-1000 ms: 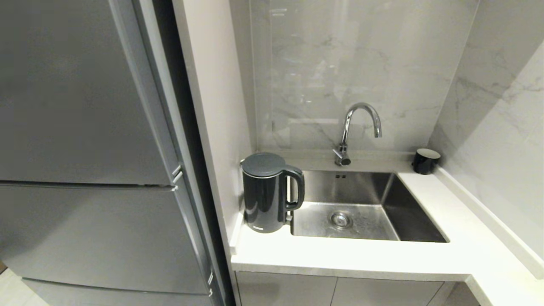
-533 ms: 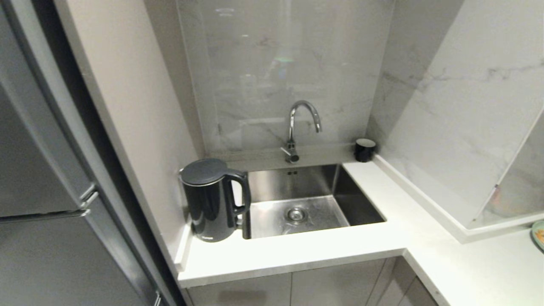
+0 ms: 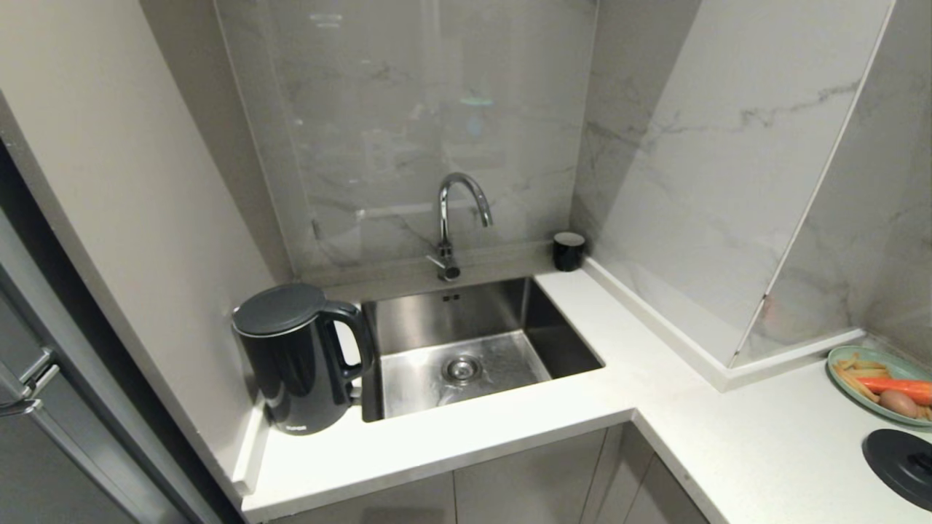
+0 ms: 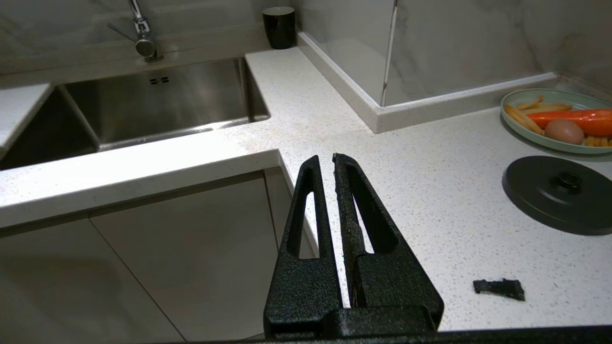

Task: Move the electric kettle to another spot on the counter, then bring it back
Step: Grab the kettle

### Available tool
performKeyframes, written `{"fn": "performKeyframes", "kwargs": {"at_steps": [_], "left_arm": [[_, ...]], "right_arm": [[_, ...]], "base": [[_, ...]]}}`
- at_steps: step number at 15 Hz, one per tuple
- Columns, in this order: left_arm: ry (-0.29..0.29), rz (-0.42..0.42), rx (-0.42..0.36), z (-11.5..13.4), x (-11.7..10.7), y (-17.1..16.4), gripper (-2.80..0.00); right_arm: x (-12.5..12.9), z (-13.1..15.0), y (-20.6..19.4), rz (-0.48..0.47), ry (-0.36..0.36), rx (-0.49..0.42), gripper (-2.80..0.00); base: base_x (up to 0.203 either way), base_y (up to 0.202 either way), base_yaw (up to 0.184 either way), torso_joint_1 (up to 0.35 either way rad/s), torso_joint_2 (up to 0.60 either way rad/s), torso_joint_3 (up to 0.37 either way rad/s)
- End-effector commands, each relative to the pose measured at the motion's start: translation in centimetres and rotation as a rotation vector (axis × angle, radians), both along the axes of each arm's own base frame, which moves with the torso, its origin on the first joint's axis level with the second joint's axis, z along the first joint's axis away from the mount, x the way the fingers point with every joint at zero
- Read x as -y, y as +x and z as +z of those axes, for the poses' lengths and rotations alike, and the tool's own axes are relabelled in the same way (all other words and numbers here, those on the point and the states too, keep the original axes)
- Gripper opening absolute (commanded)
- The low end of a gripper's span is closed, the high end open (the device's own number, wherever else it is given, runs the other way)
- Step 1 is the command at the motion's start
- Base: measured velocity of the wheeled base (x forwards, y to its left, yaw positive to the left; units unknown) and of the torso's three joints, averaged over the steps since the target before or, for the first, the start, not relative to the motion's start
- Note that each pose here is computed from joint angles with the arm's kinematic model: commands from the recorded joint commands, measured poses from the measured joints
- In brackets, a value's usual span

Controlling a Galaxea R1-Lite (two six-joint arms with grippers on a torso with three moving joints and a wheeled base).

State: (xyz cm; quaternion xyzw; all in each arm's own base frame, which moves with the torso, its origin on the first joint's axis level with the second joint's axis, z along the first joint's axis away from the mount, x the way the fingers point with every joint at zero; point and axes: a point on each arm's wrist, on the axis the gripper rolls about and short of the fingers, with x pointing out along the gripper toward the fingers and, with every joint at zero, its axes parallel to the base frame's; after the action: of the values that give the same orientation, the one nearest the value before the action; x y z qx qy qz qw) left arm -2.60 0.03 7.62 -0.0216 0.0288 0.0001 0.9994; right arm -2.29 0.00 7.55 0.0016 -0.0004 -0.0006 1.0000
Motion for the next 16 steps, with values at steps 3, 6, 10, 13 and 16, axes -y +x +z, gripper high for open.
{"fn": "performKeyframes", "kwargs": {"at_steps": [3,6,10,13,16], "left_arm": [[0.001,0.004,-0.002,0.0,0.0,0.0,-2.80],[-0.033,-0.014,0.080,3.1,0.1,-0.7,-2.80],[-0.113,-0.238,0.032,9.9,0.6,1.5,-2.80],[-0.162,-0.400,-0.075,11.7,0.9,5.1,-2.80],[-0.205,-0.468,-0.185,11.9,1.2,9.1,-2.80]], "right_arm": [[0.0,0.0,0.0,0.000,0.000,-0.001,-2.80],[0.0,0.0,0.0,0.000,0.000,-0.001,-2.80],[0.0,0.0,0.0,0.000,0.000,-0.001,-2.80],[0.0,0.0,0.0,0.000,0.000,-0.001,-2.80],[0.0,0.0,0.0,0.000,0.000,-0.001,-2.80]], "base": [[0.000,0.000,0.000,0.000,0.00,0.000],[0.000,0.000,0.000,0.000,0.00,0.000],[0.000,0.000,0.000,0.000,0.00,0.000],[0.000,0.000,0.000,0.000,0.00,0.000],[0.000,0.000,0.000,0.000,0.00,0.000]]}}
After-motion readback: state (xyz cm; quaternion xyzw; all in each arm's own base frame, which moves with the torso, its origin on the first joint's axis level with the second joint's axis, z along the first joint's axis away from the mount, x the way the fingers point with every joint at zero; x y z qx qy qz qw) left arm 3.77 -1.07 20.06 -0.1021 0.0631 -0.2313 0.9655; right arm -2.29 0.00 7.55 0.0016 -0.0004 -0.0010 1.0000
